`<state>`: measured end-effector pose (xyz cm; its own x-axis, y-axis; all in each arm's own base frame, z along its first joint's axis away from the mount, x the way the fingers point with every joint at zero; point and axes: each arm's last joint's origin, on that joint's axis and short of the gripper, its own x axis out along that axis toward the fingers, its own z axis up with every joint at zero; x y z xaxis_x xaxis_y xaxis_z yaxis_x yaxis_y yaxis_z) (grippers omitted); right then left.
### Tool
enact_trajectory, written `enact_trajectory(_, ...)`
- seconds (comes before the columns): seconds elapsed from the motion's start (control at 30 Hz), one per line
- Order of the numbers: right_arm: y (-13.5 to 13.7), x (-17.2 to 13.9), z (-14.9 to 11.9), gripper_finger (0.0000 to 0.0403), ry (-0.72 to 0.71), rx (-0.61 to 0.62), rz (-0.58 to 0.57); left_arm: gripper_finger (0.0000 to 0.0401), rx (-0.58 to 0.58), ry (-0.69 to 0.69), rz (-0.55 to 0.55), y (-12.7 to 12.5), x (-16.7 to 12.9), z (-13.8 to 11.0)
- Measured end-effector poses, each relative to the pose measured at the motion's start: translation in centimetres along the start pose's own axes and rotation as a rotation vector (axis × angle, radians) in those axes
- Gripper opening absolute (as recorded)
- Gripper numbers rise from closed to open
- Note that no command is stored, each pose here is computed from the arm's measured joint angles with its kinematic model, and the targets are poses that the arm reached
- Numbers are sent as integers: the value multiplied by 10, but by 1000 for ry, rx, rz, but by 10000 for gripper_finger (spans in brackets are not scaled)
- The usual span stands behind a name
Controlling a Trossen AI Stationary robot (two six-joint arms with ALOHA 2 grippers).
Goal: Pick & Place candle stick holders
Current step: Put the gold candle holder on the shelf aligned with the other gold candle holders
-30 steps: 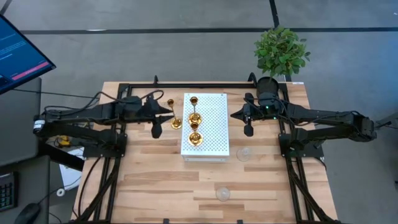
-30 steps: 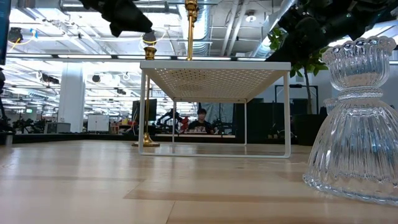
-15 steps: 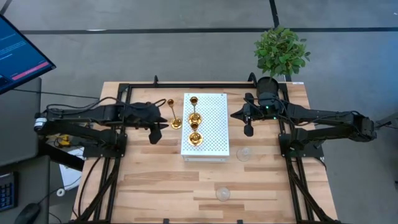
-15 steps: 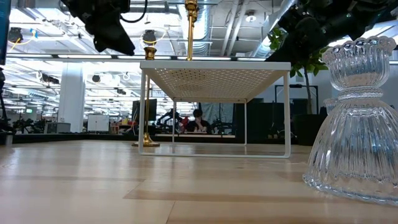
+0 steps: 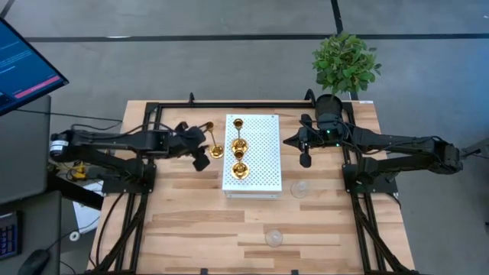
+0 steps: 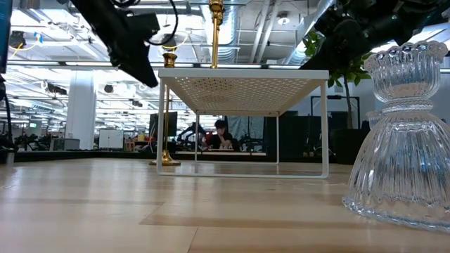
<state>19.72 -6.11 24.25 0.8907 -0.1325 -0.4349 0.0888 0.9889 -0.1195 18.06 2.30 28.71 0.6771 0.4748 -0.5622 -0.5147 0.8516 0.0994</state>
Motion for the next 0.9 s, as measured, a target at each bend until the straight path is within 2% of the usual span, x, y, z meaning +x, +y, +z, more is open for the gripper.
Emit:
enact_trajectory(0.33, 0, 0, 0, 0, 1, 0, -1, 182, -47, -39, 29, -3, 6, 5)
enact_trajectory(0.53, 0, 0, 0, 0, 1, 0, -1, 210, -74, -68, 83, 0, 13, 9)
enact_trajectory(0.9, 0, 0, 0, 0, 2, 0, -2, 221, -125, -110, 122, 4, 30, 18)
